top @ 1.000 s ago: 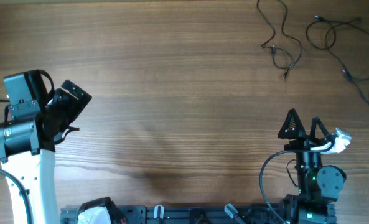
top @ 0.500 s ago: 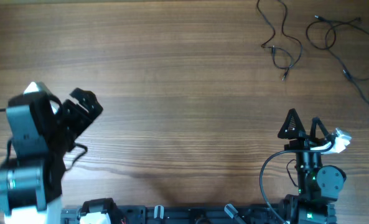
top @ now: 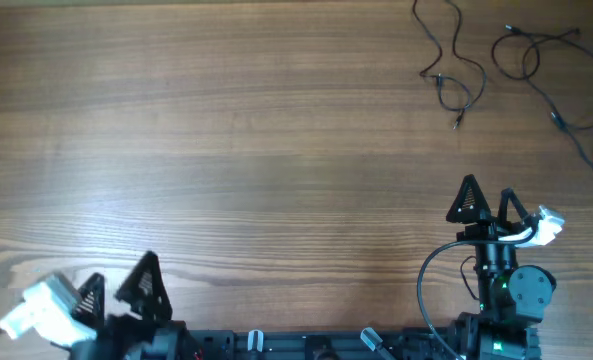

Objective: Untangle cables

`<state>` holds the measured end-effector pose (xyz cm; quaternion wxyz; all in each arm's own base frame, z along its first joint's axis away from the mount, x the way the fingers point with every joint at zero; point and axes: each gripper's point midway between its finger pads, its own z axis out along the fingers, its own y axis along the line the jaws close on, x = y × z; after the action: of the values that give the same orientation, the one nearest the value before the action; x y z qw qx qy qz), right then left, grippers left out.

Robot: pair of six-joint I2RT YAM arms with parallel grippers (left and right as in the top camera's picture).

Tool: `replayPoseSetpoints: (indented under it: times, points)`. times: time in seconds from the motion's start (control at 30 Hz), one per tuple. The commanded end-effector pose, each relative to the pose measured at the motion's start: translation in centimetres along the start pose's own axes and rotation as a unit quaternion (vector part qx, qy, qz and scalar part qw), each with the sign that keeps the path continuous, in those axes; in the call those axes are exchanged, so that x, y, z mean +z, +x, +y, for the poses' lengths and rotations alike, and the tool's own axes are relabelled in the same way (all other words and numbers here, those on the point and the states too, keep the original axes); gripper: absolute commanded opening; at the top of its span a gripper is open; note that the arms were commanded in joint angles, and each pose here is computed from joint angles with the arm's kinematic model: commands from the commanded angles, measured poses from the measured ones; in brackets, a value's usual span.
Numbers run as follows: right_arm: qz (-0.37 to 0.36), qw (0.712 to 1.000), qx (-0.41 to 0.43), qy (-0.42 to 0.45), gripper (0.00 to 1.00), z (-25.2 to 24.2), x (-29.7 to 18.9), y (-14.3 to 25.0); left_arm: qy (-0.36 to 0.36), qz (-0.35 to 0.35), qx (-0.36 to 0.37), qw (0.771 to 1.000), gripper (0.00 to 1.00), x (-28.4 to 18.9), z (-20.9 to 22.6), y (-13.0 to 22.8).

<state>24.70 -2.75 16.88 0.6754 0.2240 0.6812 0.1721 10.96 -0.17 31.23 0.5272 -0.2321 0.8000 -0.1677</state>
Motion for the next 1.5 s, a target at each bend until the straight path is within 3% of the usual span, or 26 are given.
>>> replayPoseSetpoints:
  times: [0.0,0.27,0.43,0.6,1.03,1.23,1.47]
  points:
    - [0.002,1.000,-0.005,-0.005,1.00,0.2,0.0,0.1,0.011,-0.025,0.034,0.999,1.00,0.7,2.0,2.6]
    - [0.002,1.000,-0.005,-0.005,1.00,0.2,0.0,0.1,0.036,-0.079,0.118,0.989,1.00,8.6,2.4,3.6]
    - [0.002,1.000,-0.005,-0.005,1.00,0.2,0.0,0.1,0.071,-0.129,0.118,0.982,1.00,14.1,2.4,4.3]
    - [0.002,1.000,-0.005,-0.005,1.00,0.2,0.0,0.1,0.067,-0.120,0.124,0.983,1.00,17.0,4.0,6.9]
    - [0.002,1.000,-0.005,-0.005,1.00,0.2,0.0,0.1,0.078,-0.146,0.155,0.974,1.00,18.6,4.5,7.7]
    - [0.002,1.000,-0.005,-0.005,1.00,0.2,0.0,0.1,0.087,-0.139,0.232,0.959,1.00,18.6,3.9,8.3]
    - [0.002,1.000,-0.005,-0.005,1.00,0.2,0.0,0.1,0.091,-0.139,0.220,0.961,0.99,18.6,3.8,8.3]
